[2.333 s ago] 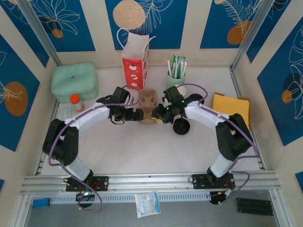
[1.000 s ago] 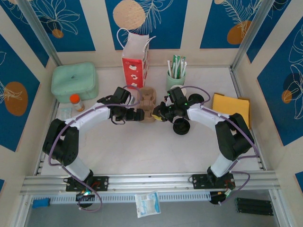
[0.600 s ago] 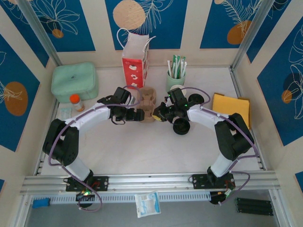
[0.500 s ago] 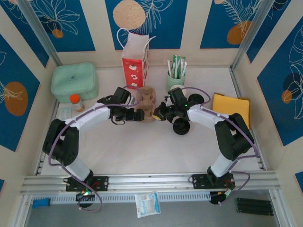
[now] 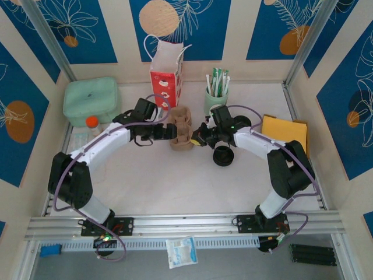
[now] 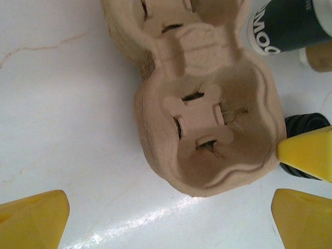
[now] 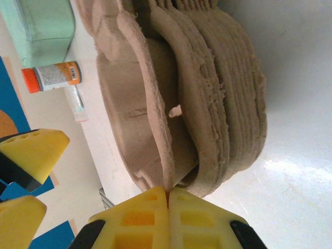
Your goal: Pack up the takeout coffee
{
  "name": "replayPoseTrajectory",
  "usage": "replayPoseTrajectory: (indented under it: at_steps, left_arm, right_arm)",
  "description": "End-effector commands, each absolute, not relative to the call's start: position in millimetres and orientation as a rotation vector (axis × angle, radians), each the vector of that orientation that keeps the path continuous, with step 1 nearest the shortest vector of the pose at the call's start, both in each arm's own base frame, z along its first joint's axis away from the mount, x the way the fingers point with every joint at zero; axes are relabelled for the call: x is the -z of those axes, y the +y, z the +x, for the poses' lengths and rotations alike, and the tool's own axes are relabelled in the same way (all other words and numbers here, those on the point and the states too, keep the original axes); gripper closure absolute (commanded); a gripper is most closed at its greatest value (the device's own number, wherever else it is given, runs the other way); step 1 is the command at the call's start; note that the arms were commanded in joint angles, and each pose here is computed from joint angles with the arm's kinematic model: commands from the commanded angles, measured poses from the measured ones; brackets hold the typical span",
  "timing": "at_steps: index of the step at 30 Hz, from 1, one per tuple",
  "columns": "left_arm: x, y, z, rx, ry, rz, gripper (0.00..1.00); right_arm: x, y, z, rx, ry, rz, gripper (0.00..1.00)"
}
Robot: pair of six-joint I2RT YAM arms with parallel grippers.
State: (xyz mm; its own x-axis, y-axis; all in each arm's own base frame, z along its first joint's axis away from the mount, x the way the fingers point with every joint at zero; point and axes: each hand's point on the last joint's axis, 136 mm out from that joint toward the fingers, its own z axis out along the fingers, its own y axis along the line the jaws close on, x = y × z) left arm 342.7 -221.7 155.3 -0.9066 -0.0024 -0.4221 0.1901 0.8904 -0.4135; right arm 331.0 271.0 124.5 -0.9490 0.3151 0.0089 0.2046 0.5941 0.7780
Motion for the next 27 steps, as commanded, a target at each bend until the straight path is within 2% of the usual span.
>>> replayPoseTrajectory:
  at_steps: [1, 27]
  left_arm:
    - [-173, -221, 347, 0.696, 2.615, 0.09, 0.01]
    - [-174, -226, 363, 0.776, 2.599, 0.018, 0.01]
  right_arm:
    - [-160, 275, 335, -1.372, 2.618, 0.361, 1.0]
    - [-194, 274, 348, -1.603, 2.476, 0.408, 1.0]
